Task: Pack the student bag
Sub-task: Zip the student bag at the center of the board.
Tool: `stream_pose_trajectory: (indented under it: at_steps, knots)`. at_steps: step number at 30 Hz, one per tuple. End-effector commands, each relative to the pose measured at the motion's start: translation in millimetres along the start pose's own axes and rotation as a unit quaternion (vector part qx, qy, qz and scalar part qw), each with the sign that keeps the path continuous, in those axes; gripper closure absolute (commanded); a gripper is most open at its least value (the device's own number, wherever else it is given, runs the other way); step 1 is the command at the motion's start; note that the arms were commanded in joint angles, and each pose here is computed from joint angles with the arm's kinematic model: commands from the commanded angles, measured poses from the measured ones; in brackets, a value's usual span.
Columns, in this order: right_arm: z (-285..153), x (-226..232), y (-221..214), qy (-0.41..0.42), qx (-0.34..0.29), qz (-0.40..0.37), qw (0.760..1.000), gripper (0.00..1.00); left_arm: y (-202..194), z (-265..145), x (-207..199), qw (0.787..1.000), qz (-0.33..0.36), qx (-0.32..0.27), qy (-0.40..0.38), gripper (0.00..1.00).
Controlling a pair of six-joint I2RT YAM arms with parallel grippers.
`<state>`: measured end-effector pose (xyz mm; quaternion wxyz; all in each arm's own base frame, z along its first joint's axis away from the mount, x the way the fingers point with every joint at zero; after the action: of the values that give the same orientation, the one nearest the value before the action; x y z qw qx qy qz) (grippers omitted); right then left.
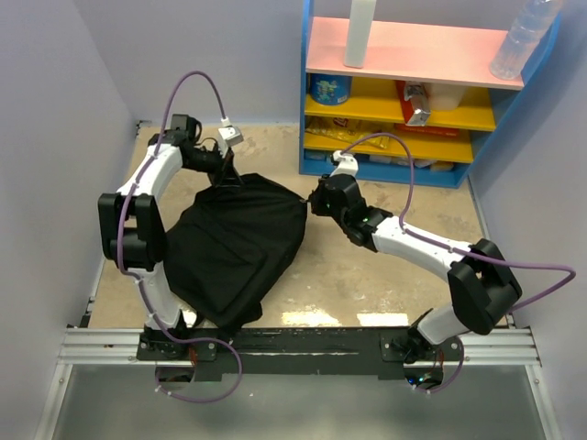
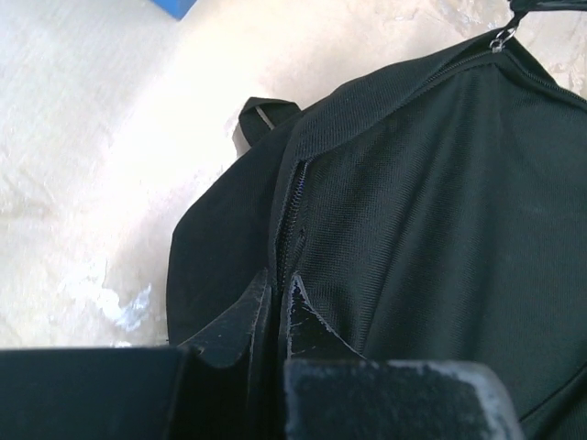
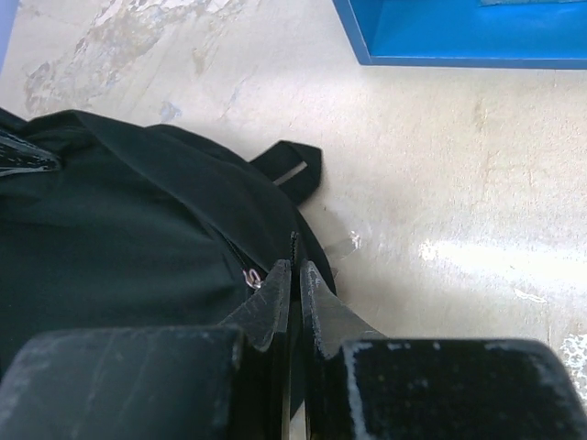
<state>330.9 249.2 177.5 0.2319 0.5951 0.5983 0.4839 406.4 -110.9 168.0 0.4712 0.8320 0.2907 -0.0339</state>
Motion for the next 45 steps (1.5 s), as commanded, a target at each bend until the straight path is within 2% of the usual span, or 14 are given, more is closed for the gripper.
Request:
stream_pose_trajectory:
  at_steps: [1,10,14,16,17,18,19,20,23,27,30,34,42,45]
  knots:
    - [-6.9,-17.1,34.9,-0.055,-0.041,0.001,0.998,1.0,-9.1,-50.9,16.4,0.997,-0.025,-0.001,0.079,1.0]
    - [25.4,6.1,61.5,-0.057,-0.036,-0.025,0.997,1.0,-30.3,-109.4,46.0,0.983,-0.089,-0.035,0.157,1.0]
    - [29.5,17.1,72.0,-0.037,-0.047,-0.018,0.998,1.0,-34.7,-118.5,39.4,0.983,-0.089,-0.038,0.155,0.99]
    - [31.2,24.2,68.3,-0.022,-0.039,-0.018,0.999,1.0,-30.9,-114.9,21.0,0.989,-0.091,-0.047,0.107,0.82]
    - [31.9,28.4,68.8,-0.015,-0.04,-0.019,0.999,1.0,-25.3,-115.0,13.8,0.994,-0.052,-0.053,0.084,0.48]
    - [29.9,36.9,66.3,-0.003,-0.04,-0.022,0.999,1.0,-10.5,-115.6,3.8,0.995,-0.034,-0.077,0.055,0.28]
    - [30.9,40.1,61.6,0.0,-0.035,-0.028,0.999,1.0,-3.8,-106.6,-10.1,0.997,-0.027,-0.073,0.027,0.12]
    - [30.7,44.5,60.5,0.005,-0.034,-0.032,0.999,1.0,3.1,-100.3,-16.3,0.997,0.012,-0.07,0.01,0.0]
    - [26.6,65.9,58.4,0.034,-0.041,-0.034,0.998,1.0,33.7,-68.2,-42.4,0.994,0.083,-0.059,-0.041,0.0]
    - [20.8,87.3,55.3,0.055,-0.038,-0.041,0.997,1.0,74.0,-26.4,-63.4,0.98,0.158,-0.079,-0.09,0.0]
    - [16.3,93.3,59.2,0.064,-0.042,-0.035,0.996,1.0,85.4,16.3,-84.5,0.965,0.216,-0.051,-0.143,0.0]
    - [7.9,94.7,65.4,0.068,-0.049,-0.029,0.996,1.0,73.3,53.0,-71.8,0.961,0.207,-0.017,-0.18,0.0]
    - [-5.2,86.9,70.6,0.058,-0.062,-0.031,0.996,1.0,47.8,64.0,-62.7,0.954,0.231,0.015,-0.189,0.0]
    - [-5.6,86.1,69.2,0.061,-0.061,-0.03,0.996,1.0,42.9,68.0,-57.6,0.955,0.234,0.023,-0.182,0.07]
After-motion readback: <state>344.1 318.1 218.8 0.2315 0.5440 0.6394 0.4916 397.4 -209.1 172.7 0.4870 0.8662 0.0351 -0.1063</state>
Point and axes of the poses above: each gripper's point midway between its finger pads, its own z axis out along the fingers, its own x axis along the line the jaws close on, y = z × x, the point moved 4 cm from there along -z, back along the fingers, and after that the axes turned 6 degrees about -z, right-handed, at the moved point
